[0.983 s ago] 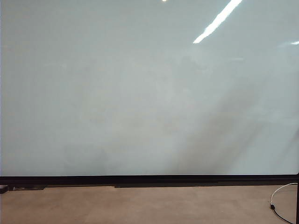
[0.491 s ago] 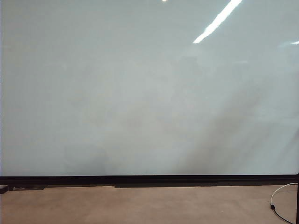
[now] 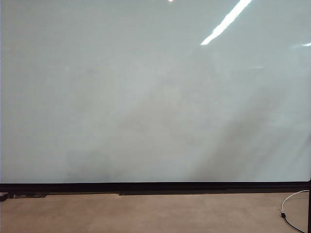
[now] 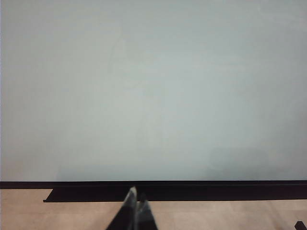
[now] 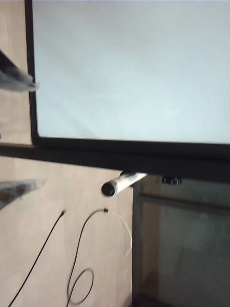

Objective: Pick up the pen on the shelf to the right of the whiteboard and draw a check mark.

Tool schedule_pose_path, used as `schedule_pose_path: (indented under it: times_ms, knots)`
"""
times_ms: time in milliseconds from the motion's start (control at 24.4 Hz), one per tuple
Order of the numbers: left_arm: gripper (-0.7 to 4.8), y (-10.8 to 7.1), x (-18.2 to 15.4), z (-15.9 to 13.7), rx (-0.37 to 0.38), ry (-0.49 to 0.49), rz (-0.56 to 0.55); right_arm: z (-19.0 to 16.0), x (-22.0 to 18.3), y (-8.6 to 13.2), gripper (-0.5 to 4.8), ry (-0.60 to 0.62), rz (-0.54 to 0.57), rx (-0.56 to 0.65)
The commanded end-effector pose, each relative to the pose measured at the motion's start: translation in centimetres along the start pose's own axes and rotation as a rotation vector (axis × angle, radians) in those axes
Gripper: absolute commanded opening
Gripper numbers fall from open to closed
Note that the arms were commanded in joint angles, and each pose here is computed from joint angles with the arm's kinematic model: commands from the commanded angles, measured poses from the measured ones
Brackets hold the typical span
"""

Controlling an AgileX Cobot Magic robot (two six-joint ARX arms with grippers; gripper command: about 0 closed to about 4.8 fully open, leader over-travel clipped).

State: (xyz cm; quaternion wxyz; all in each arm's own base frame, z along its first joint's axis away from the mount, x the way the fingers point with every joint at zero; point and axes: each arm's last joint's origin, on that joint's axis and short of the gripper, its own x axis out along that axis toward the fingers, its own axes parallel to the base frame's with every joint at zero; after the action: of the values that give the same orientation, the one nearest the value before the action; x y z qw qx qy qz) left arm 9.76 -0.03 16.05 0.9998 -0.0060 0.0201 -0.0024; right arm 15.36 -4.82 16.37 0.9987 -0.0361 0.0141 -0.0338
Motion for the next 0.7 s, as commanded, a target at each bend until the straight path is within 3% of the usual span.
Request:
schedule_pose_path:
  times_ms: [41, 696]
  knots:
    - [-0.04, 0.0, 0.0, 0.2, 0.004, -0.015, -0.001, 0.7, 1.1, -0.3, 2.35, -0.061, 0.030, -0.021]
    - [-0.04, 0.0, 0.0, 0.2, 0.004, -0.014, 0.000, -0.1, 3.3, -1.7, 2.66, -0.047, 0.022, -0.020]
